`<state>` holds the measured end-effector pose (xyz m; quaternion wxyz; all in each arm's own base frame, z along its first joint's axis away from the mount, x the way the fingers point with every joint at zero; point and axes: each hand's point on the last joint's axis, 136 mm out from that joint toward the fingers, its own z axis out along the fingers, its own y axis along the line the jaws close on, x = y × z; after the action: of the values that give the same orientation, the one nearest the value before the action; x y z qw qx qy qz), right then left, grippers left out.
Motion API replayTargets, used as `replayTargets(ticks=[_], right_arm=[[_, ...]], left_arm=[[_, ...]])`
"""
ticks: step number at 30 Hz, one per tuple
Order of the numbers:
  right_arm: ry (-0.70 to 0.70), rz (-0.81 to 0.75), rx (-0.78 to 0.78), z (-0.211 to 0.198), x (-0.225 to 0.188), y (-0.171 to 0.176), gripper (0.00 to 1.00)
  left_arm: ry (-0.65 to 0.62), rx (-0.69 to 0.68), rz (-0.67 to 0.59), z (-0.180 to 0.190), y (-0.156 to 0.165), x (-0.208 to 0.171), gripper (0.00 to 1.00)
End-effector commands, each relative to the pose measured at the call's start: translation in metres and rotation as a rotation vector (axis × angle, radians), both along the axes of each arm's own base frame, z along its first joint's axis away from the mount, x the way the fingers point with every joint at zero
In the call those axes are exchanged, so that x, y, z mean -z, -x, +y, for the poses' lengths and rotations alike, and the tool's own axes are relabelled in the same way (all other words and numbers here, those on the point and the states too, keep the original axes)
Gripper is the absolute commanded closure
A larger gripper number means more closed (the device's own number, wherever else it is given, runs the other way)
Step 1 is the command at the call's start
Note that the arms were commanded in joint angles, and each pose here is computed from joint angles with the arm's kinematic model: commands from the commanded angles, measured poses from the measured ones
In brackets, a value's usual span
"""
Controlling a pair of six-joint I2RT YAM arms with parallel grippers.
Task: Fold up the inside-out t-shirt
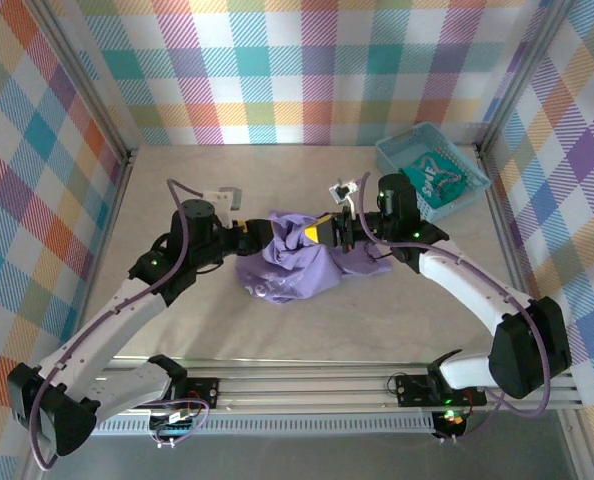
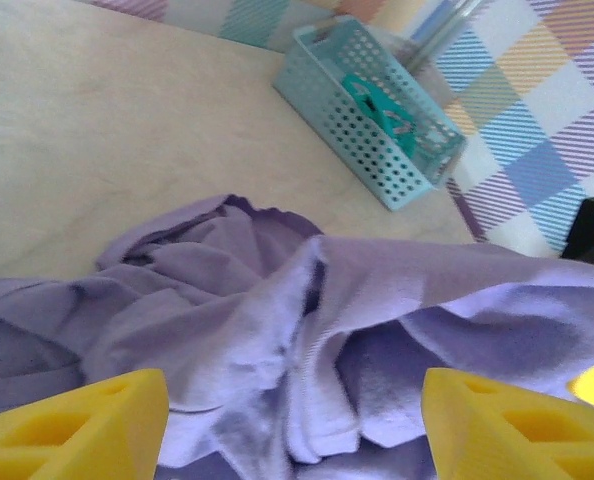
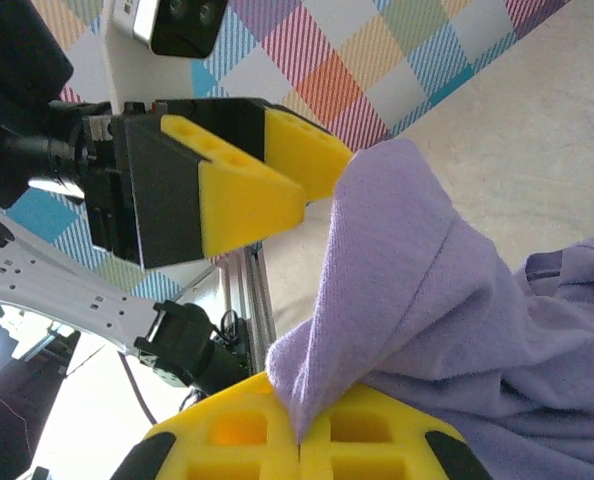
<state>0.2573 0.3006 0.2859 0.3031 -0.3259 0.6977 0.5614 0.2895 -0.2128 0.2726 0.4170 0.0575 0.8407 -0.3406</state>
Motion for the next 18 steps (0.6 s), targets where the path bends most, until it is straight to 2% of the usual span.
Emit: replayTargets(ticks=[1,6,10,12,14,18], right_arm=[[-0.045,-0.055,-0.015,0.002,-0.022,-0.003,1.00],[-0.037,-0.067,-0.021,0.000,-0.023,0.000,1.00],[-0.027,-0.081,-0.011,-0.001,-0.022,-0.002,1.00],[-0.032,-0.089,-0.011,0.000,-0.025,-0.004,1.00],[-0.045,-0.087,-0.014,0.001,-0.027,-0.004,1.00],[-0.038,-0.077,-0.003,0.000,-0.026,-0.005,1.00]], left_arm=[[0.066,0.071,0.007,-0.024,0.001,-0.004,0.31],[-0.039,-0.015,0.048,-0.020,-0.022,0.019,0.31],[-0.070,-0.002,0.065,-0.025,-0.029,0.031,0.37],[-0.050,0.029,0.058,-0.033,-0.030,0.031,0.46],[-0.018,0.067,0.041,-0.041,-0.030,0.023,0.60],[0.033,0.184,0.005,-0.055,-0.017,0.003,0.80]])
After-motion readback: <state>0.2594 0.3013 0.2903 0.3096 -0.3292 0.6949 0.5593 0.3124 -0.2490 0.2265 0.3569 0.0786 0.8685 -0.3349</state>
